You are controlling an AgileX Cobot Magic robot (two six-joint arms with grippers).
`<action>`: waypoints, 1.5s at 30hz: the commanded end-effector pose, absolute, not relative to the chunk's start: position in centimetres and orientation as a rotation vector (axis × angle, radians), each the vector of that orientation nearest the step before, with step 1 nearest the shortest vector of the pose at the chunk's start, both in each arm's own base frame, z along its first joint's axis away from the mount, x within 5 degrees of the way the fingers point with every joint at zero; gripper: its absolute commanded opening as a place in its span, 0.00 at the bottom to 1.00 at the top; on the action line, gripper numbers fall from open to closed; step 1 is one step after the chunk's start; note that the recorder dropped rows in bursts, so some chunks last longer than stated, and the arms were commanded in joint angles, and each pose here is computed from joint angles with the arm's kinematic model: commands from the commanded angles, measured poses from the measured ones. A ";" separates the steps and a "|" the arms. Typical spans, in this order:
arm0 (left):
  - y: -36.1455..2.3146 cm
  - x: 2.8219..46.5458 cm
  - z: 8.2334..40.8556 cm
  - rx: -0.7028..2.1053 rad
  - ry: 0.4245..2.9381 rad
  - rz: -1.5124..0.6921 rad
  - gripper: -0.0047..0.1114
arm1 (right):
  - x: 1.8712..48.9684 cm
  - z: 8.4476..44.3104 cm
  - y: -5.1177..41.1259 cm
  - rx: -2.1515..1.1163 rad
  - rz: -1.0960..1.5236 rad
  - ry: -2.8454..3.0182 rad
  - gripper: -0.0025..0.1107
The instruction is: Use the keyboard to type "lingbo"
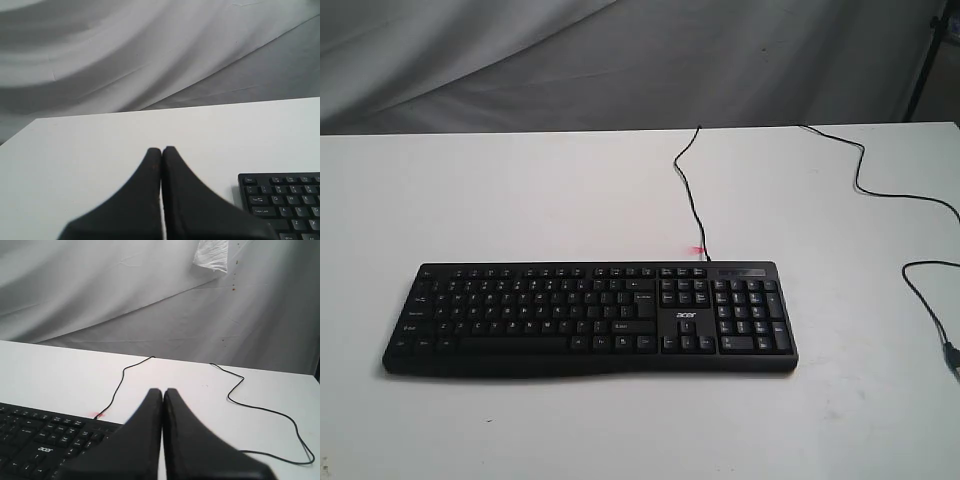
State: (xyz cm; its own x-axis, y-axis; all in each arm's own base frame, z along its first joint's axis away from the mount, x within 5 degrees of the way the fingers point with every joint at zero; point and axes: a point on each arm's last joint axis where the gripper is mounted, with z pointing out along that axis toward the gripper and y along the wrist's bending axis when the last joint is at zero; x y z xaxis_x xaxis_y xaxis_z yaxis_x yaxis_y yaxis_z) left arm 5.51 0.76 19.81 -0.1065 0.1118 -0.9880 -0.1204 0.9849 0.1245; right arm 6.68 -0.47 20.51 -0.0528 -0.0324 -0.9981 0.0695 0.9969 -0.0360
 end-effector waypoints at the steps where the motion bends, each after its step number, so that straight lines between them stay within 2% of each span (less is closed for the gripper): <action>1: 0.7 5.6 19.7 -0.006 1.670 0.190 0.05 | 6.6 20.5 -0.5 0.030 -0.094 1.617 0.02; 28: 0.7 5.6 19.7 -0.006 1.670 0.190 0.05 | 6.6 20.3 -0.5 0.029 -0.094 1.633 0.02; 39: 0.7 5.6 19.7 -0.006 1.670 0.190 0.05 | 4.8 29.3 -0.2 0.027 -0.061 1.574 0.02; 45: 0.7 5.6 19.7 -0.006 1.670 0.190 0.05 | 4.6 31.0 -0.1 0.017 -0.051 1.550 0.02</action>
State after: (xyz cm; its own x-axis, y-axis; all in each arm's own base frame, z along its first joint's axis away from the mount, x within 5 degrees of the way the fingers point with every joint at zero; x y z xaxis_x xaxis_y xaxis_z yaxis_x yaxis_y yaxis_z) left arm 5.51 0.76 19.81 -0.1065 0.1118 -0.9880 -0.1204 0.9849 0.1245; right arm 4.41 -0.12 30.75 0.0450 -0.0339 -0.9984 0.0516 0.9982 -0.0316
